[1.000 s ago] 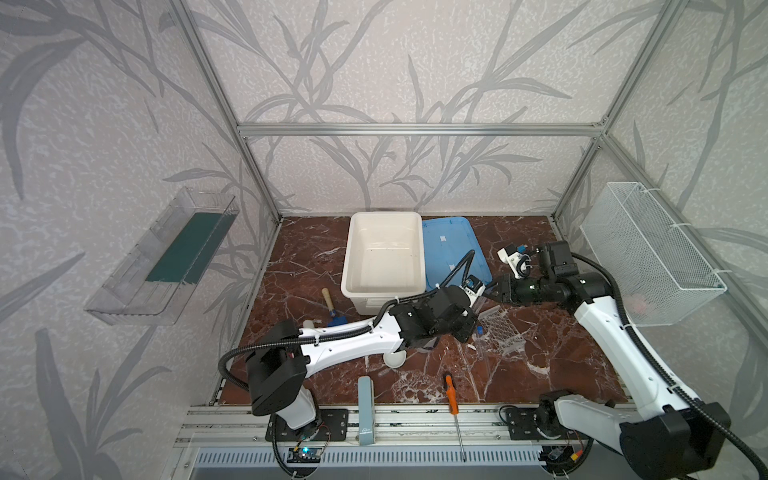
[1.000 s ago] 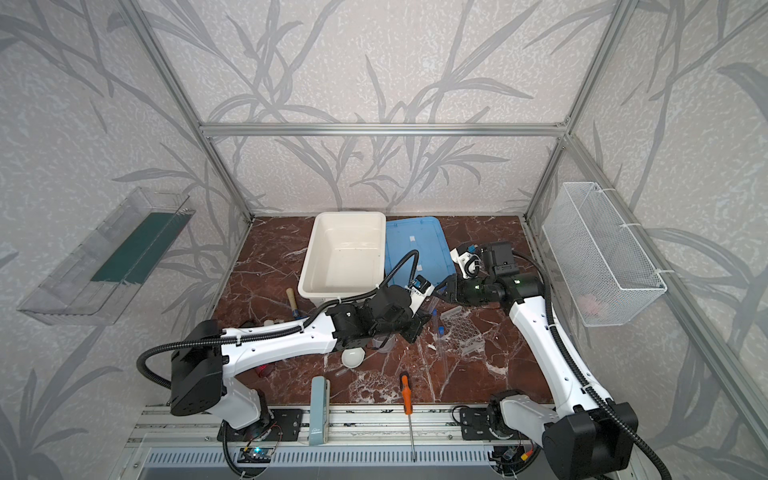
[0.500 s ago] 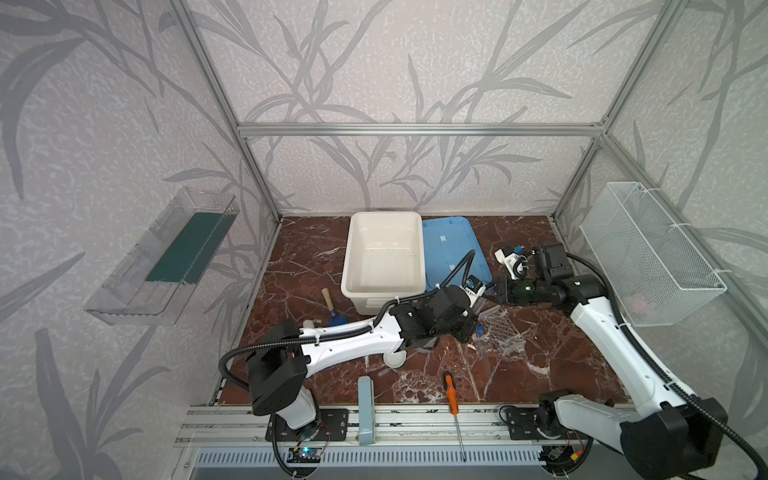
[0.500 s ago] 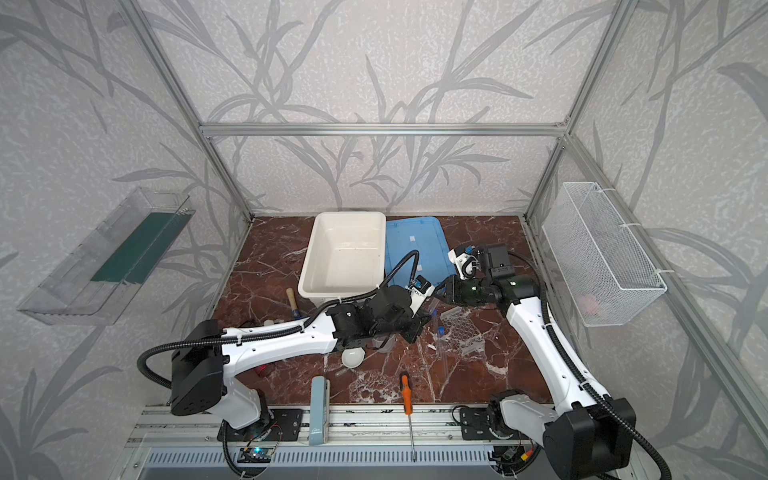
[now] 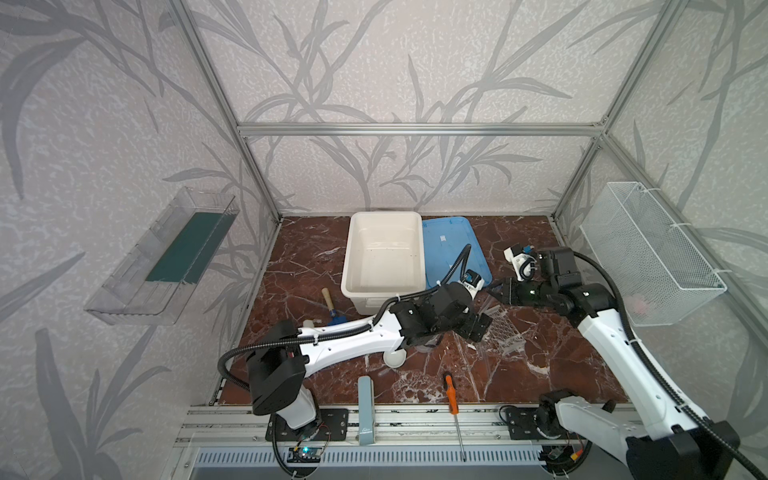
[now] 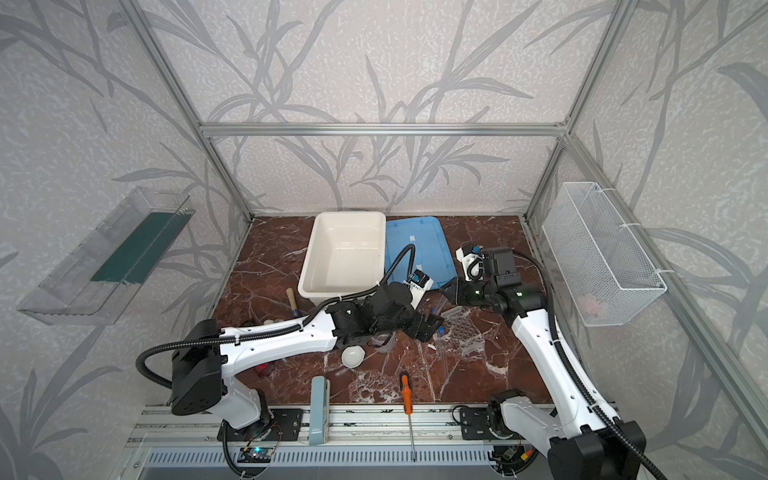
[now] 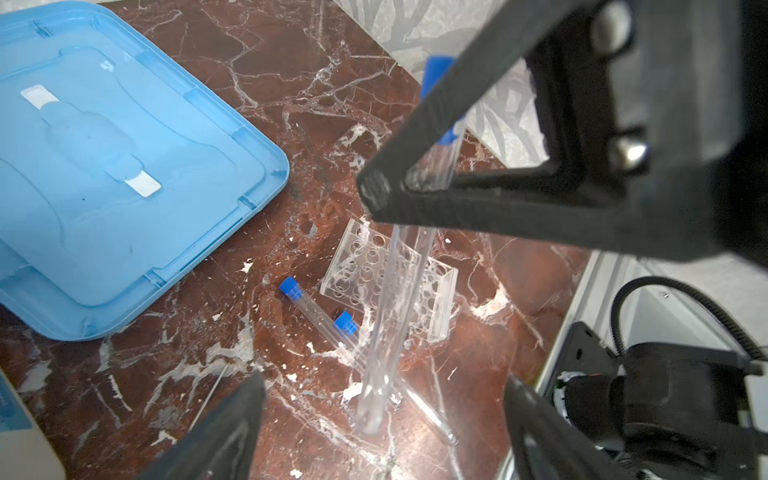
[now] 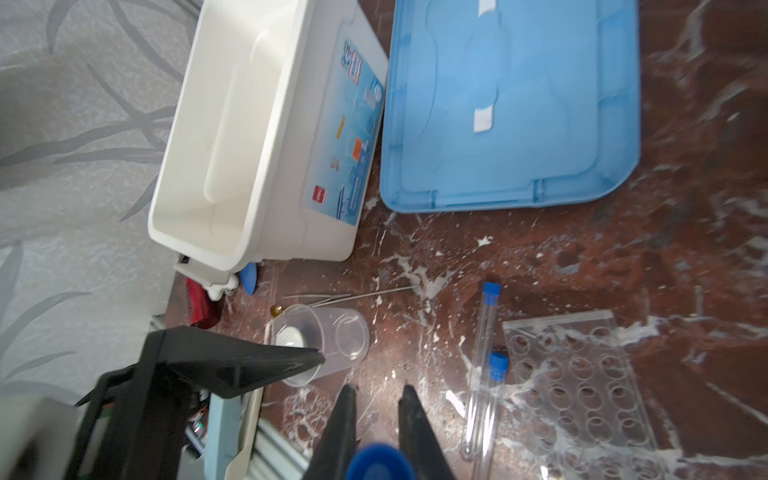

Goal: Organize the chemistry lab equipment

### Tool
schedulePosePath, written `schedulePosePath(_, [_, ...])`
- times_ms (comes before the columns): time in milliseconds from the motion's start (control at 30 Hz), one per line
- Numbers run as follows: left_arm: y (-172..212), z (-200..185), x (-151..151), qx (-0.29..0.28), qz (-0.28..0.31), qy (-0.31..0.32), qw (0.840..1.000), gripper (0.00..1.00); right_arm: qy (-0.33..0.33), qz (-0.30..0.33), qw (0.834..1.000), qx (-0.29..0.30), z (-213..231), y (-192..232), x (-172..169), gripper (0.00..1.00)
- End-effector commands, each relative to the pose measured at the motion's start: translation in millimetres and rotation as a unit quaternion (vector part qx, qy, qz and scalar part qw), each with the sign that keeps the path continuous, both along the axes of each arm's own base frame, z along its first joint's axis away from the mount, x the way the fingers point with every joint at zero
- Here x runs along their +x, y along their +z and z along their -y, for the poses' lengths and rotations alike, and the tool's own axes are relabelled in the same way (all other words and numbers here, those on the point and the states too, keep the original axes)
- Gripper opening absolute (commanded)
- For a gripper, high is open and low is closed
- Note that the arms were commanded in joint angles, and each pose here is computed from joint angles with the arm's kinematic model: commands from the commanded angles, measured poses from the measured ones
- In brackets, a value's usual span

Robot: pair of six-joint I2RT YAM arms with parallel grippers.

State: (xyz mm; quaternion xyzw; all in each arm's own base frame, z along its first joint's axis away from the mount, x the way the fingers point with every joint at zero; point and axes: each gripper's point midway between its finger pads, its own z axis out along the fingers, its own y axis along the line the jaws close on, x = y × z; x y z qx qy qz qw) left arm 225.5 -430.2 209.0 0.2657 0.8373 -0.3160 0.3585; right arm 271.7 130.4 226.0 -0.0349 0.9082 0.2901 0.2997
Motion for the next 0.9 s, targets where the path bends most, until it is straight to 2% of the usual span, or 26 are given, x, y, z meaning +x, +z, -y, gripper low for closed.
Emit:
schedulePosePath(0, [24,6,4,-0.05,-0.055,0.052,0.996,0.97,-0.07,0.078,0.991,-0.078,35,5,16,0.18])
schedulePosePath(100, [19,7,4,-0.047,-0.109,0.088,0.989,0.99,-0.114,0.126,0.979,-0.11,54,6,25,0.18])
schedulePosePath(233, [16,21,-4,-0.08,-0.157,0.082,0.981,0.99,-0.154,0.179,0.963,-0.132,70,5,32,0.18])
schedulePosePath(333, [4,26,-5,-0.086,-0.173,0.087,0.977,0.99,-0.174,0.2,0.953,-0.147,79,-1,37,0.18])
schedulePosePath(533, [-21,31,0,-0.044,-0.177,0.099,0.978,0.99,-0.181,0.217,0.947,-0.155,82,-15,41,0.18])
schedulePosePath(867, [-41,31,4,-0.023,-0.181,0.117,0.976,0.99,-0.182,0.21,0.944,-0.176,86,-36,46,0.18])
